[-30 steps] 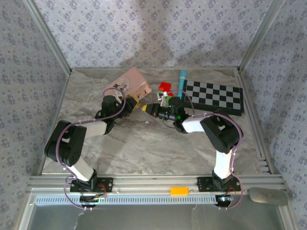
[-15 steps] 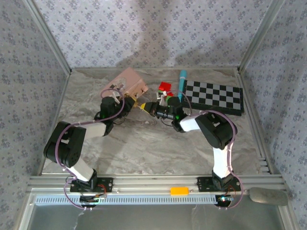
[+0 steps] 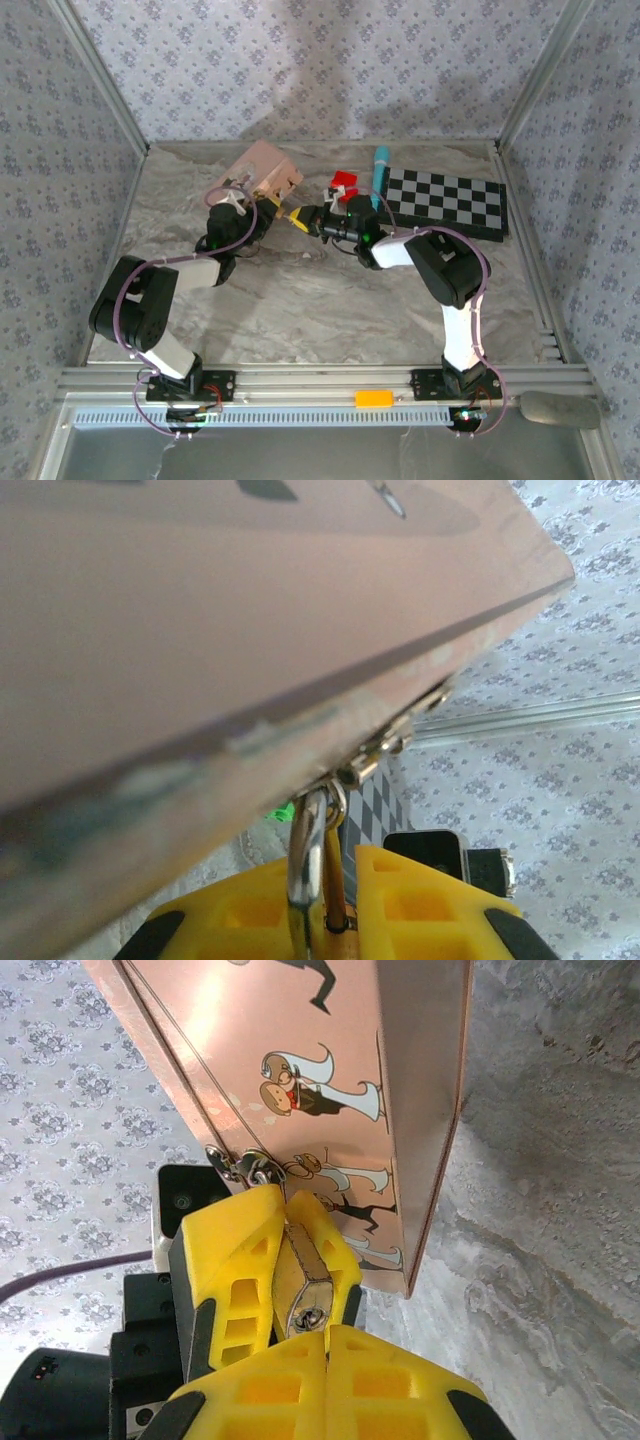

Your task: Unlock a padlock with a key

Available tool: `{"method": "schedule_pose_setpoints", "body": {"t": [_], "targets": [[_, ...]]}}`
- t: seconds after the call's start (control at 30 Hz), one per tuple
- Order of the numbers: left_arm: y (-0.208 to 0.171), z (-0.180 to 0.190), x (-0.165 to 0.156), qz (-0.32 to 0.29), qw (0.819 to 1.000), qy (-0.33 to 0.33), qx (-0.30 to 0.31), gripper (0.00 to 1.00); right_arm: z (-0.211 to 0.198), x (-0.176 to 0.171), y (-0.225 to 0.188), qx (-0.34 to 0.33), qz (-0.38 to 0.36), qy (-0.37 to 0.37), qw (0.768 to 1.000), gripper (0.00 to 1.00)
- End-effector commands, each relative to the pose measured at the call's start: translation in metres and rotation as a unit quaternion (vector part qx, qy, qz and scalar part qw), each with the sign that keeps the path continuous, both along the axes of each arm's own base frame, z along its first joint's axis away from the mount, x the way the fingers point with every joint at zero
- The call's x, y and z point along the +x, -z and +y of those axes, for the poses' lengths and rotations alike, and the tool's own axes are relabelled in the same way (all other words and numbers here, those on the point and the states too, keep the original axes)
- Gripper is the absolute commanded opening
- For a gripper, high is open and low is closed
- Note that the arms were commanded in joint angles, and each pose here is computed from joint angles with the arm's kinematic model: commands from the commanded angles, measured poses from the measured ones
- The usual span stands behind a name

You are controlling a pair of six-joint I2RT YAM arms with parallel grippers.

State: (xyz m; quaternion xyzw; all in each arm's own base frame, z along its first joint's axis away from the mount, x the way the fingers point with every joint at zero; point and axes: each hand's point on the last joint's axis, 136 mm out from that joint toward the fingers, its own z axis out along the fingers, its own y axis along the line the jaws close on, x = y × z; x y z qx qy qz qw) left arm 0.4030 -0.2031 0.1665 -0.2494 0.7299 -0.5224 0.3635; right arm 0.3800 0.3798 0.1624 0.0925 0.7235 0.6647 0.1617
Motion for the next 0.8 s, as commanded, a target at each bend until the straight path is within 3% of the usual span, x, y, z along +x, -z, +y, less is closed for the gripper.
{"method": "schedule_pose_setpoints", "body": {"t": [0.0, 0.23, 0.43, 0.77], "targets": [[-0.049, -0.040, -0.026, -0.067, 0.992, 0.095, -0.046, 0.00, 0.015, 0.000, -0.015, 0.022, 0.011, -0.017, 1.000, 0.00], [-0.045, -0.041, -0.025, -0.065, 0.992, 0.096, -0.047, 0.00, 0.020, 0.000, -0.016, 0.034, 0.026, -0.028, 0.999, 0.00], [-0.047, -0.047, -0.025, -0.066, 0.990, 0.111, -0.058, 0.00, 0.014, 0.004, -0.013, -0.016, -0.060, -0.031, 0.998, 0.00], [-0.050, -0.050, -0.032, -0.070, 0.987, 0.133, -0.060, 0.00, 0.002, 0.021, -0.004, -0.028, -0.050, -0.011, 0.998, 0.00]]}}
